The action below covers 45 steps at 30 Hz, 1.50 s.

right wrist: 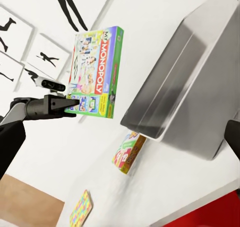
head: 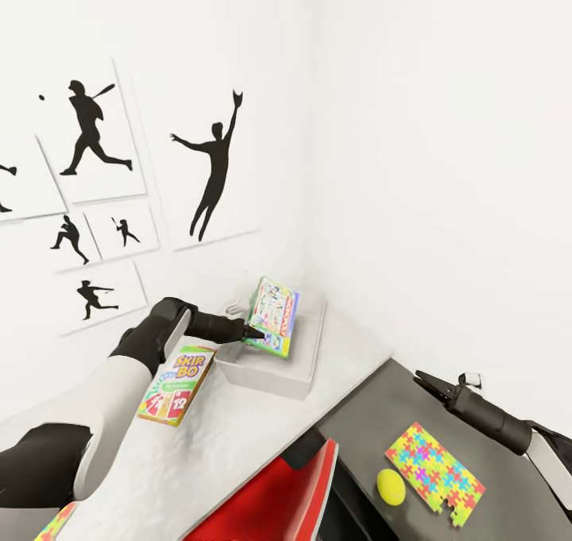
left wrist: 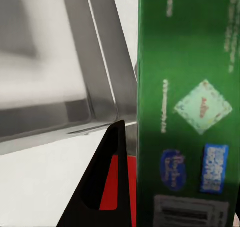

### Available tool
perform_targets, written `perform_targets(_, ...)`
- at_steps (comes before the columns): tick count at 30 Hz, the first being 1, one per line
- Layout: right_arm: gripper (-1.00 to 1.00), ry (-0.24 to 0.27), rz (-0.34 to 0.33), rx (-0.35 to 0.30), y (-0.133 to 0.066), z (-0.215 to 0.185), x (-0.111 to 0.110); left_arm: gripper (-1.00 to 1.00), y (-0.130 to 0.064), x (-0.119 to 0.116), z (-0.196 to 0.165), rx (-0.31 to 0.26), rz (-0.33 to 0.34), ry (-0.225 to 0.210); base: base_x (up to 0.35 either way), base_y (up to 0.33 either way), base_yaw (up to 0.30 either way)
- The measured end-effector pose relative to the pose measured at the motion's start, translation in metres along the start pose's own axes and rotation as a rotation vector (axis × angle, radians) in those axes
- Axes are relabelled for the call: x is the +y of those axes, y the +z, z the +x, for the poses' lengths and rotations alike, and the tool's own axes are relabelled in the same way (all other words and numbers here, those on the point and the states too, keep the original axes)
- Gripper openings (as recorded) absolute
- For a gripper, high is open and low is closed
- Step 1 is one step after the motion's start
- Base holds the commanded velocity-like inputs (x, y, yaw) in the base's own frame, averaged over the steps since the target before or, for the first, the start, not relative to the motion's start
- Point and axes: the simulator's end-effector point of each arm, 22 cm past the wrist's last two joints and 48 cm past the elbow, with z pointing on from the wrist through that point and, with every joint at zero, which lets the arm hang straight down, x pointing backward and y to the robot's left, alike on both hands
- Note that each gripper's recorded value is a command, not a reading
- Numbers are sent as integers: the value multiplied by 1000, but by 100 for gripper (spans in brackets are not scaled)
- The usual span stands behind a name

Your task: Put all the toys in the child's room - the three board games (two on the bed and one on the table), the two jigsaw puzzles on the table, and the tennis ball on the table - inside the toy box on the table in the child's room.

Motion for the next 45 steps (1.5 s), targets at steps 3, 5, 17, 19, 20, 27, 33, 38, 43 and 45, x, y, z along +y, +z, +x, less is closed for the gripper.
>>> perform_targets(3, 100, 4, 2, 2, 0, 1, -2, -100, 3, 1, 2, 5, 2, -2, 0, 0, 0)
perform_targets(5, 100, 6, 4, 3, 0, 2, -3, -100, 5, 1, 3, 8, 3, -4, 0, 0, 0)
perform_targets(17, 100, 19, 19, 12, -2, 5, -12, -100, 15, 18, 6, 22, -66, -10, 0, 0, 0)
perform_targets(19, 100, 21, 22, 13, -3, 6, -14, -100, 15, 19, 4, 20, -66, -10, 0, 0, 0)
perform_targets(20, 100, 22, 24, 14, -3, 6, -15, -100, 16, 19, 3, 20, -65, -10, 0, 0, 0)
perform_targets(27, 100, 30, 31, 18, -3, 9, -20, -100, 18, 22, 2, 23, -63, -13, 0, 0, 0)
perform_targets(33, 100, 37, 37, 22, -3, 11, -24, -100, 21, 26, 4, 28, -63, -19, 0, 0, 0)
perform_targets(38, 100, 43, 41, 25, -3, 14, -28, -100, 22, 32, 7, 38, -64, -32, 0, 0, 0)
perform_targets(43, 100, 49, 46, 28, -3, 16, -31, -100, 25, 35, 12, 52, -64, -46, 0, 0, 0)
perform_targets(45, 100, 52, 48, 29, -3, 17, -33, -100, 26, 36, 13, 55, -64, -50, 0, 0, 0)
